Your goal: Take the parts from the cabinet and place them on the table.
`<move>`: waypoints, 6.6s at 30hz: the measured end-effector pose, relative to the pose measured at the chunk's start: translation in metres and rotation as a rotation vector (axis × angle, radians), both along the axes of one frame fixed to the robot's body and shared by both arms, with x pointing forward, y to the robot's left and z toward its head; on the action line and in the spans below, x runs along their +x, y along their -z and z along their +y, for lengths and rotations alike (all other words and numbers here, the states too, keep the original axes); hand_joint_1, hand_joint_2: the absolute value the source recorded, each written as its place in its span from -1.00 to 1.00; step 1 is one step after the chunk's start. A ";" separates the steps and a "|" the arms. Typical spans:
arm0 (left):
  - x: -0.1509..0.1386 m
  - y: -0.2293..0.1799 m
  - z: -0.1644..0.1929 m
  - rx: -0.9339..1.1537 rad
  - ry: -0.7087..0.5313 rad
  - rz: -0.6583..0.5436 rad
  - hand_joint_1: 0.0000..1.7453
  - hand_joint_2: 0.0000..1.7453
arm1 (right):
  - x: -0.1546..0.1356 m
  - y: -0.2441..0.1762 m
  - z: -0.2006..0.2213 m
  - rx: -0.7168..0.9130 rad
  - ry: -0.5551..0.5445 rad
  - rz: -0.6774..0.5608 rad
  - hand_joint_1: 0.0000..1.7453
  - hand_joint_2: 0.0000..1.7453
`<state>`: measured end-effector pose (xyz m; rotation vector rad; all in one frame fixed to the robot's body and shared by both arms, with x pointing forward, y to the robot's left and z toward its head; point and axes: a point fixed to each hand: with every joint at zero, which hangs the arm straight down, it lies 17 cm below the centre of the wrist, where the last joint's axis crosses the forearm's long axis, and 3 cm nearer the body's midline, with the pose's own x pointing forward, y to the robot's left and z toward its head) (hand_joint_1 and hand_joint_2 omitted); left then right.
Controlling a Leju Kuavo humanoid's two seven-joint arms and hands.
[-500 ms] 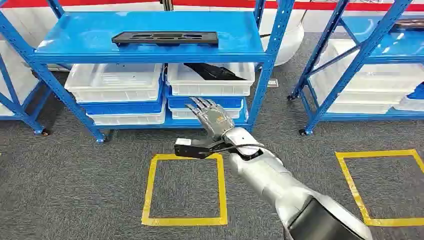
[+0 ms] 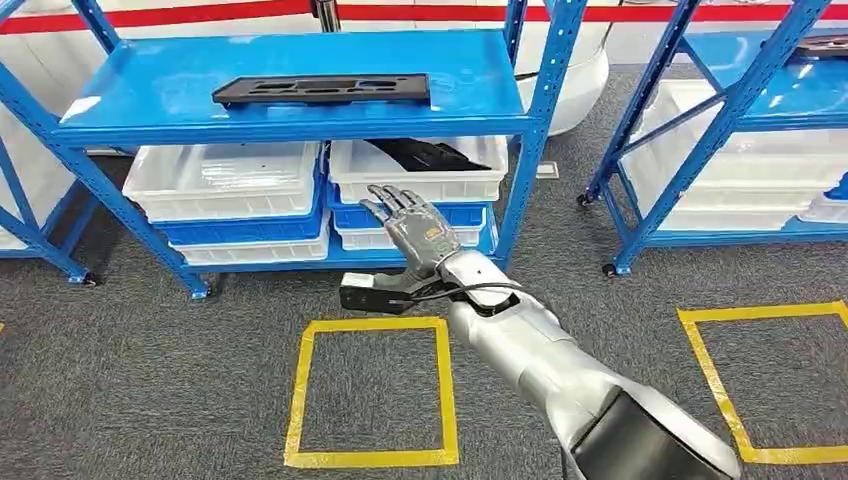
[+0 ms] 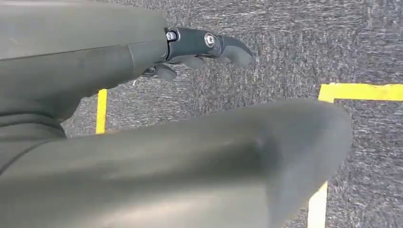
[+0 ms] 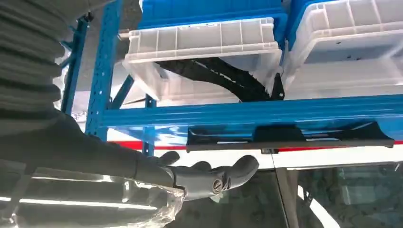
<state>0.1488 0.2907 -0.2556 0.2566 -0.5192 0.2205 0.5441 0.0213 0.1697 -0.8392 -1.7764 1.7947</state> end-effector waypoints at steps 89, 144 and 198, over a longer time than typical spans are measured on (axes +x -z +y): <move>0.010 -0.002 -0.006 -0.012 0.022 -0.006 -1.00 -1.00 | 0.066 -0.027 -0.075 -0.147 0.379 0.013 -1.00 1.00; 0.047 -0.033 0.013 0.042 -0.096 -0.284 -1.00 -1.00 | 0.038 -0.001 -0.037 -0.094 0.228 0.068 0.96 1.00; 0.035 -0.025 0.009 -0.011 -0.089 -0.247 -1.00 1.00 | 0.047 -0.165 -0.069 0.403 0.038 -0.158 0.94 1.00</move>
